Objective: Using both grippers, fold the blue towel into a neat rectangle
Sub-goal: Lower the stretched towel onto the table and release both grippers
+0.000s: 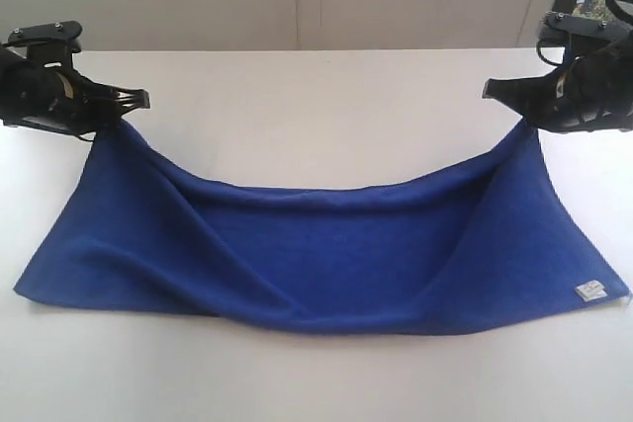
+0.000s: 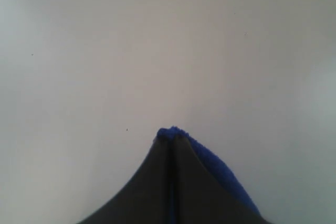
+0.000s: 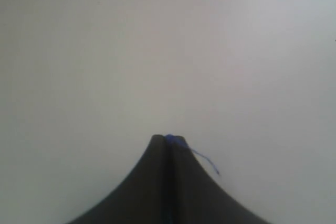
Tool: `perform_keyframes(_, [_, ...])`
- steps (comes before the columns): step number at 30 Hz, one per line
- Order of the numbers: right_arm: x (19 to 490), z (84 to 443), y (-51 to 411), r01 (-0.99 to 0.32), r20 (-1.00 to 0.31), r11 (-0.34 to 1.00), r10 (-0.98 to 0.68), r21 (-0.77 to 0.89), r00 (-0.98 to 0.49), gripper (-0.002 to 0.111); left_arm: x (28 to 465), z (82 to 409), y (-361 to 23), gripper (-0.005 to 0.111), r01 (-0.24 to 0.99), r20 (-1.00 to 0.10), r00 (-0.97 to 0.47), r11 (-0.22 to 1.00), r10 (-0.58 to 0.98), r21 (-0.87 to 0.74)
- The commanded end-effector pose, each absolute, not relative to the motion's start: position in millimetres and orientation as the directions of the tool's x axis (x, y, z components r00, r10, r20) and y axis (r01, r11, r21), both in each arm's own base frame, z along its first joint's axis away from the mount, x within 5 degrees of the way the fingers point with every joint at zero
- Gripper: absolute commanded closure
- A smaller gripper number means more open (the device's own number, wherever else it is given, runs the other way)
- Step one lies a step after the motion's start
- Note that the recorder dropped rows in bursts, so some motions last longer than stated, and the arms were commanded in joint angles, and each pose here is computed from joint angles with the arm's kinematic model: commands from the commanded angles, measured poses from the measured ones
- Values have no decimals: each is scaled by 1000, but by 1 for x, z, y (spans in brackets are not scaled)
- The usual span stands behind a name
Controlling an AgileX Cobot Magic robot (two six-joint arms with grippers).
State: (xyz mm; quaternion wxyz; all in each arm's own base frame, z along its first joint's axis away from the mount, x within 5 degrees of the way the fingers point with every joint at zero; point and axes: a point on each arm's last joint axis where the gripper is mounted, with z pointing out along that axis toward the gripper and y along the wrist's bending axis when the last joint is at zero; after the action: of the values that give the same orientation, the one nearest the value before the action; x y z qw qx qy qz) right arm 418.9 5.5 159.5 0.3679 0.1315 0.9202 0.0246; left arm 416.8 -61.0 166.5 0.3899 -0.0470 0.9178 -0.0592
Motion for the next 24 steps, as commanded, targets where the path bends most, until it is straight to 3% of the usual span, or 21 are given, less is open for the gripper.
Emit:
perform_keyframes(1, [428,162,2,223,-692,963,265,152,-671,108,426,169,-57,107,-65,-721,-672,983,-169,-170])
perform_keyframes(7, [435,154,-1,276,-681,934,354,225,-641,108,429,164,-42,107,-166,-687,-668,957,-286,-238])
perform_keyframes(9, [436,155,0,277,-682,932,361,235,-636,102,429,164,-42,105,-166,-687,-668,957,-286,-238])
perform_keyframes(11, [436,155,0,270,-688,932,362,243,-629,85,430,164,-42,85,-165,-688,-666,957,-286,-238])
perform_keyframes(13, [437,155,0,275,-686,928,371,251,-625,64,430,165,-42,55,-157,-696,-659,957,-284,-242])
perform_keyframes(15, [436,155,0,282,-681,928,371,244,-631,56,431,165,-42,41,-154,-699,-656,957,-284,-245])
perform_keyframes(20, [425,172,-7,332,-654,929,353,161,-669,58,422,184,-38,36,-153,-696,-681,973,-229,-171])
perform_keyframes(24, [409,201,-13,277,-645,961,213,2,-734,74,407,206,-28,48,-158,-665,-734,987,-139,-32])
